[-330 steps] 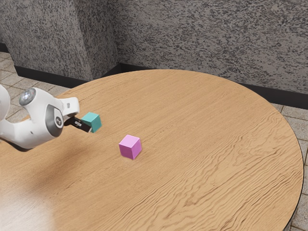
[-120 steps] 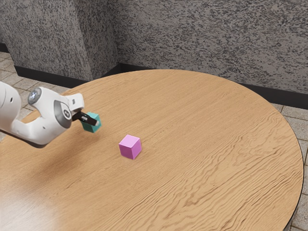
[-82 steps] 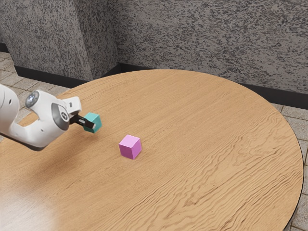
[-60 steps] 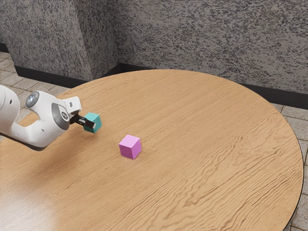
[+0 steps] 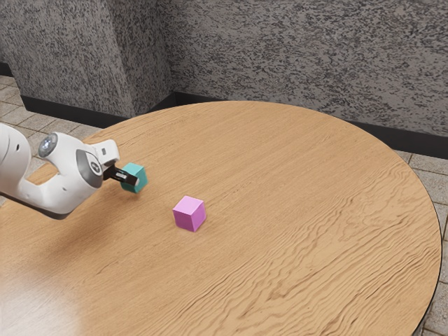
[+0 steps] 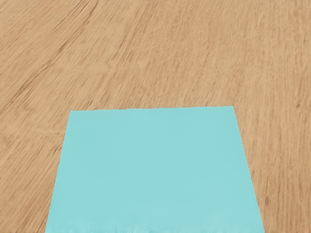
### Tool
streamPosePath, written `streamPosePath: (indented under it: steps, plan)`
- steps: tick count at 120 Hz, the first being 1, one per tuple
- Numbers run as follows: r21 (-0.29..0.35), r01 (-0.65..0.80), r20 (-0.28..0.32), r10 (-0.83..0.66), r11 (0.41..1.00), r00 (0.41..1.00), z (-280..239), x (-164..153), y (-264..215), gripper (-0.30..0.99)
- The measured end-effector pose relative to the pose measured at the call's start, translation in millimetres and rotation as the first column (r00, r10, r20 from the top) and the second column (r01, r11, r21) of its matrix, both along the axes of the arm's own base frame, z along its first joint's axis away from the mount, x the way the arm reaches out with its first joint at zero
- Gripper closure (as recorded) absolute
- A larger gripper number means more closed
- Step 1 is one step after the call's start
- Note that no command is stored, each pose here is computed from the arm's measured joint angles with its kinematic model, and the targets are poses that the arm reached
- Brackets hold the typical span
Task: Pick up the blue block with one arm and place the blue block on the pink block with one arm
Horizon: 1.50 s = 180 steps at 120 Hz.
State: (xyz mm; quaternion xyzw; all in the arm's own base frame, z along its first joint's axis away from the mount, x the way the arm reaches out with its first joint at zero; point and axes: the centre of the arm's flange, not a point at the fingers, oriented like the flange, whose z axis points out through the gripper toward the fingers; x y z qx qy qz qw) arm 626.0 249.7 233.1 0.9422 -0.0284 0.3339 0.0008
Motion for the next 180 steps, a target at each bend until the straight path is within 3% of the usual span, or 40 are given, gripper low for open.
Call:
streamPosePath:
  steps: [33, 69, 87, 123, 180]
  plan:
    - [0.031, 0.000, -0.001, 0.000, 1.000, 1.000, 34, -19, -9, 0.33]
    - [0.004, 0.068, -0.017, -0.068, 0.998, 0.998, 103, -58, -134, 0.35]
    - [-0.024, 0.066, -0.011, -0.066, 0.998, 0.998, 117, -78, -170, 0.35]
    - [-0.060, 0.080, 0.012, -0.079, 0.995, 0.997, 120, -71, -204, 0.35]
    - [-0.100, 0.100, -0.019, -0.102, 0.990, 0.995, 92, -65, -235, 0.35]
